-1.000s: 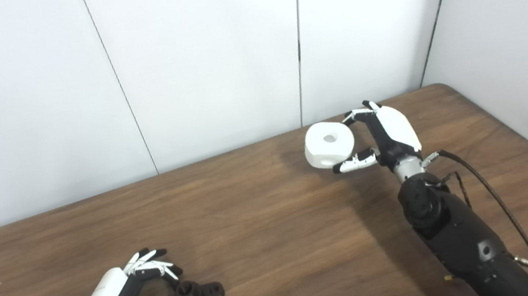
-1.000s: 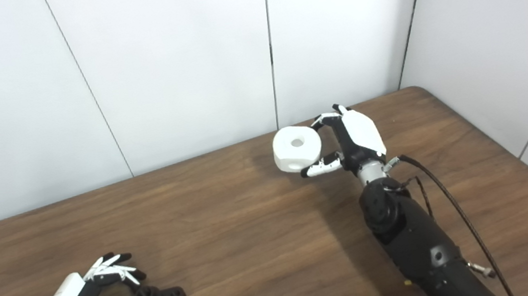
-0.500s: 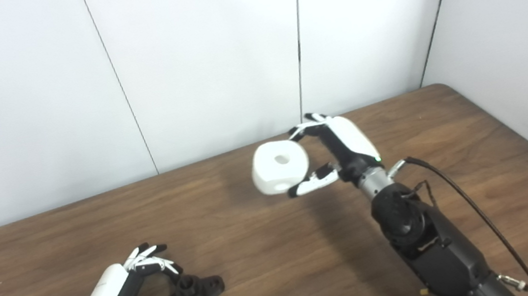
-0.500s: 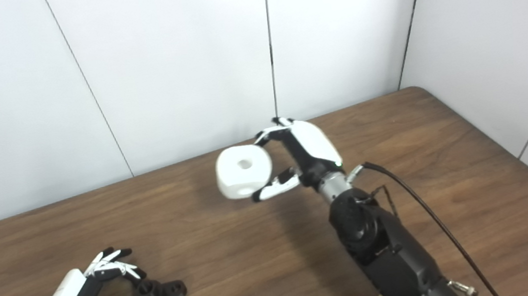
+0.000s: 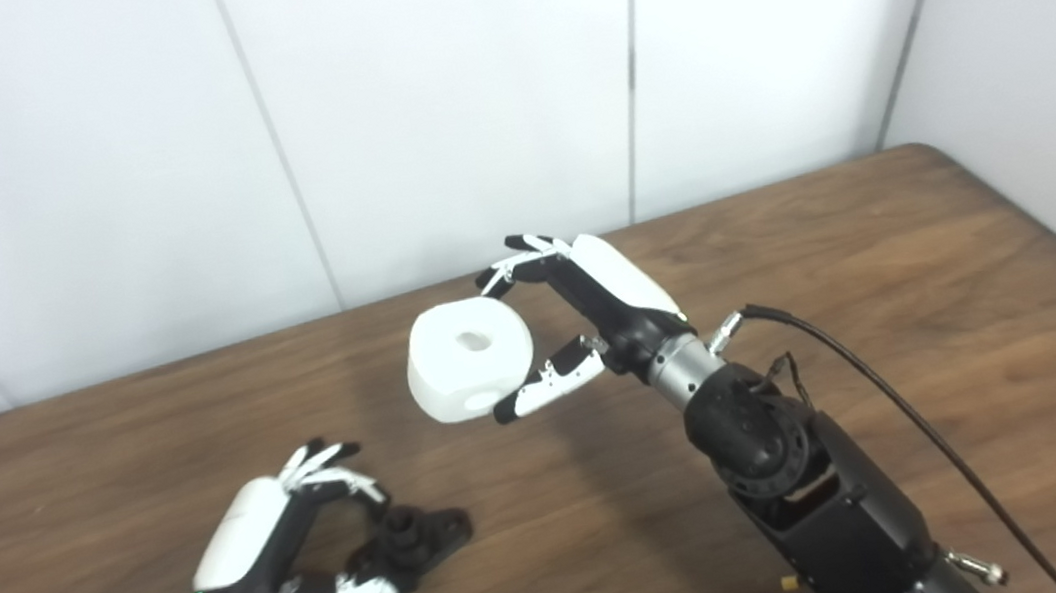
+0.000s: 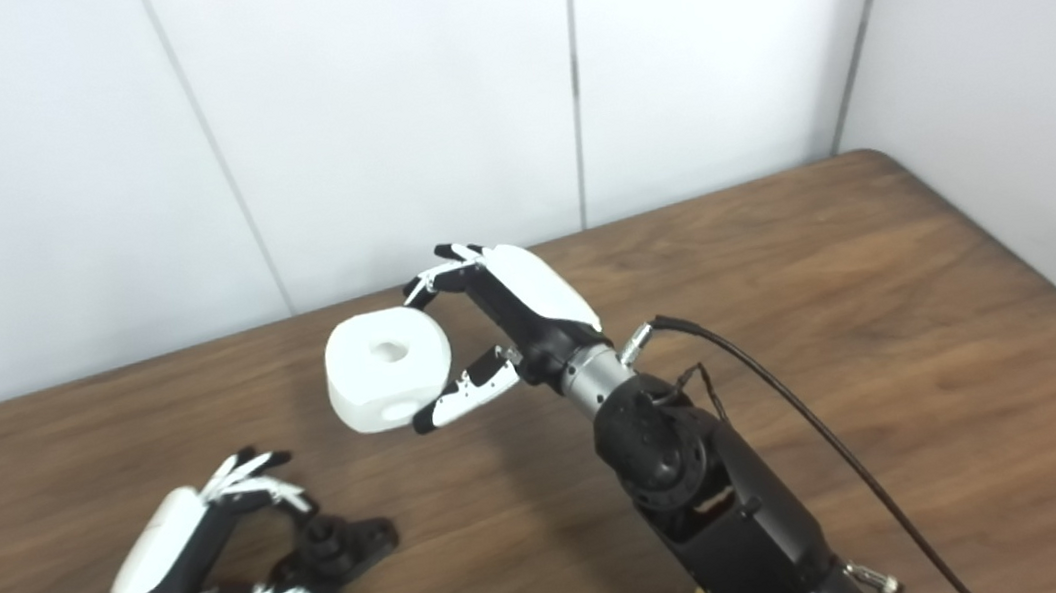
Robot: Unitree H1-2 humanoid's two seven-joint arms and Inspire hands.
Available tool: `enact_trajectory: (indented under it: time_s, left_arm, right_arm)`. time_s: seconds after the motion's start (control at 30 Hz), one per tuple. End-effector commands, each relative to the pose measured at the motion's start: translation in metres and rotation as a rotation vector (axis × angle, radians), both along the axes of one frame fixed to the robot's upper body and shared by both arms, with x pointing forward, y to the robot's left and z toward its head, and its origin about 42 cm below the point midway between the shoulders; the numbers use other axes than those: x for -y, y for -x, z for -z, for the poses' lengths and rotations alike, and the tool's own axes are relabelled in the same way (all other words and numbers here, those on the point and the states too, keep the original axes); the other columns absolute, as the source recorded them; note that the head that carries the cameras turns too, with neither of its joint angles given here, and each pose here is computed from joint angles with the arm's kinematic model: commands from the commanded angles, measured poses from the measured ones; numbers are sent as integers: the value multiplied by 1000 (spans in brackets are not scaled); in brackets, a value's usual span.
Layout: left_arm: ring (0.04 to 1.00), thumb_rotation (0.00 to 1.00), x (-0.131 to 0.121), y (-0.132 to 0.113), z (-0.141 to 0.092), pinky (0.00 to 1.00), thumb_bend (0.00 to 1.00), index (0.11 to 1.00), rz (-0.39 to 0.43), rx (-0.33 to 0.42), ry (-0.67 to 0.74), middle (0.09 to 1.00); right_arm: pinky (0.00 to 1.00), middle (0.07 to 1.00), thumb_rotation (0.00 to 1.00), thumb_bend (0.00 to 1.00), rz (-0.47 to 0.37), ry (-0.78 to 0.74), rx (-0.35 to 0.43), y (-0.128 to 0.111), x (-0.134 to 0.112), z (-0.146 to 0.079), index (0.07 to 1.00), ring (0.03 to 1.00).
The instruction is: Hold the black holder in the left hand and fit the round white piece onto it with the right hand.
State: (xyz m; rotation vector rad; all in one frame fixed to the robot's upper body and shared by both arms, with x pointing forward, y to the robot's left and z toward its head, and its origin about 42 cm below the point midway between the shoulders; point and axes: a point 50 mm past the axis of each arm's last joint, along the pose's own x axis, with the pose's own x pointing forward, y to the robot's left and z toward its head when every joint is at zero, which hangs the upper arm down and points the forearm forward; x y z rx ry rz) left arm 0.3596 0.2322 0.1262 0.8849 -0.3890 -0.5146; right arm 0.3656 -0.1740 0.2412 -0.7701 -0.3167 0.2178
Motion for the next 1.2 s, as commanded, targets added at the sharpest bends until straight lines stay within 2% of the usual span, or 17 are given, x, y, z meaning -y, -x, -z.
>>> enact_trajectory:
  time_s: [0.0, 0.2, 0.5, 1.17]
  left_arm:
    - [905, 49, 8, -1, 3, 1000, 522, 482, 10, -24, -56, 715]
    - [922, 50, 19, 3, 4, 1000, 523, 482, 16, -39, -57, 721]
    - [922, 52, 29, 7, 5, 1000, 523, 482, 26, -34, -59, 722]
    - [918, 53, 37, 10, 1, 1000, 523, 481, 34, -9, -41, 718]
  right_arm:
    - [1000, 773, 149, 523, -45, -9, 83, -1, -9, -29, 481, 947]
    - [1000, 774, 147, 523, -120, 10, 64, 3, -20, -34, 481, 947]
    - [1000, 764, 148, 524, -177, 74, 31, 4, -20, -37, 481, 947]
    - [1000, 764, 147, 523, -172, 156, -27, 8, -9, -19, 481, 949]
